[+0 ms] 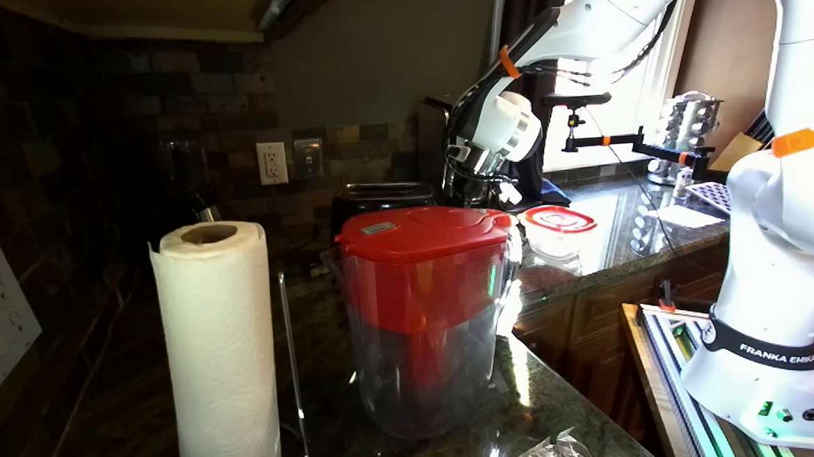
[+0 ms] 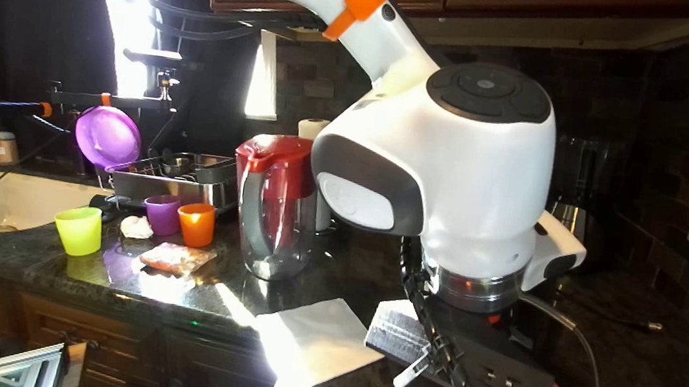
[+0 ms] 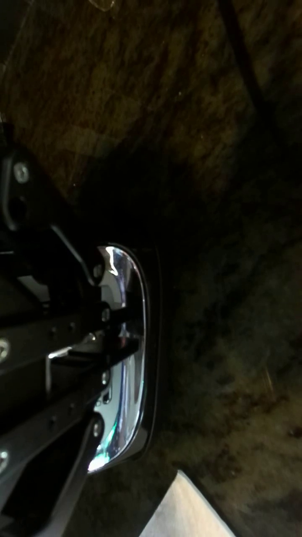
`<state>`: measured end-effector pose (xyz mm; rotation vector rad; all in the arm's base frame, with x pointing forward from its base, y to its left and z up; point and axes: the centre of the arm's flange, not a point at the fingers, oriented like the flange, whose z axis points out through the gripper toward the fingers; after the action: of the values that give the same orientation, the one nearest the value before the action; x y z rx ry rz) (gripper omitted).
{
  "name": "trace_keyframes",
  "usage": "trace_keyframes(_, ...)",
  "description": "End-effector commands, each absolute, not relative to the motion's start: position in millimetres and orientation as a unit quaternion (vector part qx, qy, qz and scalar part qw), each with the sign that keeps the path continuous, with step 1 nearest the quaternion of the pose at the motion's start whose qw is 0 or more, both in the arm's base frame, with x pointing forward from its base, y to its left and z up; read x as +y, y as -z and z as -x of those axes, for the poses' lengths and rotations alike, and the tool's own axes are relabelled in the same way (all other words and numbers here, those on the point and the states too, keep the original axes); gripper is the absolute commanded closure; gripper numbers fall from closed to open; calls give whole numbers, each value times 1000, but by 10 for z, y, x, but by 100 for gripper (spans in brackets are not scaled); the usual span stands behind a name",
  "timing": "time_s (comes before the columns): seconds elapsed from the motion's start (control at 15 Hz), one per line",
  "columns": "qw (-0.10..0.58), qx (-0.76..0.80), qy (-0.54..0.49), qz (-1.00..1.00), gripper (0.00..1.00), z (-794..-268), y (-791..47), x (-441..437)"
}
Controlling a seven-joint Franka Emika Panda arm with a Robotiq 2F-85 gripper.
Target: Push the toaster lever up
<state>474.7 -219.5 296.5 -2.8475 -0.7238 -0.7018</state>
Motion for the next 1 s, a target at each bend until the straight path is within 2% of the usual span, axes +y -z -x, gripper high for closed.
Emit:
trace_keyframes(0.0, 78, -247, 233, 937, 96, -4758, -2930, -2133)
trace_keyframes(0.93, 90, -248, 227, 937, 96, -4666, -2907, -1978)
